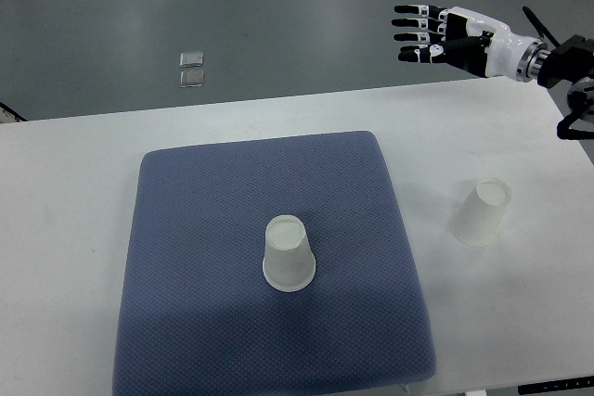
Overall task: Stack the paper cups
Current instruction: 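Lower the right hand beside the white paper cup off the pad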
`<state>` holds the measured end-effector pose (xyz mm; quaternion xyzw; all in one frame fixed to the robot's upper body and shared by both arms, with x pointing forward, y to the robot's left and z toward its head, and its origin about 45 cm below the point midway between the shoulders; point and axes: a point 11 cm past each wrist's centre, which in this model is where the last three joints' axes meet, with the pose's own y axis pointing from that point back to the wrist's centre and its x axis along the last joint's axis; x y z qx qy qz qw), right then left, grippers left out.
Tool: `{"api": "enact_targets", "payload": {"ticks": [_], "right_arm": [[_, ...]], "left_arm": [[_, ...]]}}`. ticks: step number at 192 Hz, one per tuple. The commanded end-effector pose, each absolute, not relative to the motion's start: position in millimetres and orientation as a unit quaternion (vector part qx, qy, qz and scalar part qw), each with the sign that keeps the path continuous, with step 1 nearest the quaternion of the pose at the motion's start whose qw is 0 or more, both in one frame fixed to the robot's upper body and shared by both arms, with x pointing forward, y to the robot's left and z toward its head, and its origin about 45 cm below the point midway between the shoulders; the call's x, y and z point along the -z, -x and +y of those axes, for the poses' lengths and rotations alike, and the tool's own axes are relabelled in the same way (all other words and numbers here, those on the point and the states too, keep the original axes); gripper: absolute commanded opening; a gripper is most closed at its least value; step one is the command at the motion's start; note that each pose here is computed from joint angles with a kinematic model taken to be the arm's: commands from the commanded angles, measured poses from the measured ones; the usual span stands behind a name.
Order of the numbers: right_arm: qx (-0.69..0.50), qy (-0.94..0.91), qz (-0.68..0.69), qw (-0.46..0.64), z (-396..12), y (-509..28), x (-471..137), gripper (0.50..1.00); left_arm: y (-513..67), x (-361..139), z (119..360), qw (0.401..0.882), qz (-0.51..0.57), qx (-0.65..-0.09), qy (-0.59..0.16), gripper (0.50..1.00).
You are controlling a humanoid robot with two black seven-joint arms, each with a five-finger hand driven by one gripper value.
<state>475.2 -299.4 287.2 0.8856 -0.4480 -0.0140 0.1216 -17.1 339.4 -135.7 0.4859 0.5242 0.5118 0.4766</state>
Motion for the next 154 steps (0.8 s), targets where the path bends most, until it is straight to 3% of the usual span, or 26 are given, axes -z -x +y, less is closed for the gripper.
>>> {"api": "enact_targets", "payload": {"ticks": [1,62,154], "right_arm": [[-0.039,-0.885,-0.428,0.182,-310,-468,-293,0.921],[-0.129,-0.868,-0.349,0.329,-348,-444,-303,0.921],[-0.256,-0.809,-0.219,0.481,-363,-391,-278,0.921]], "left_arm": [[17,136,339,0.477,0.524,-0.512,-0.486,1.0],[17,136,339,0.477,0.524,-0.512,-0.486,1.0],[17,136,339,0.477,0.524,-0.512,-0.486,1.0]]}}
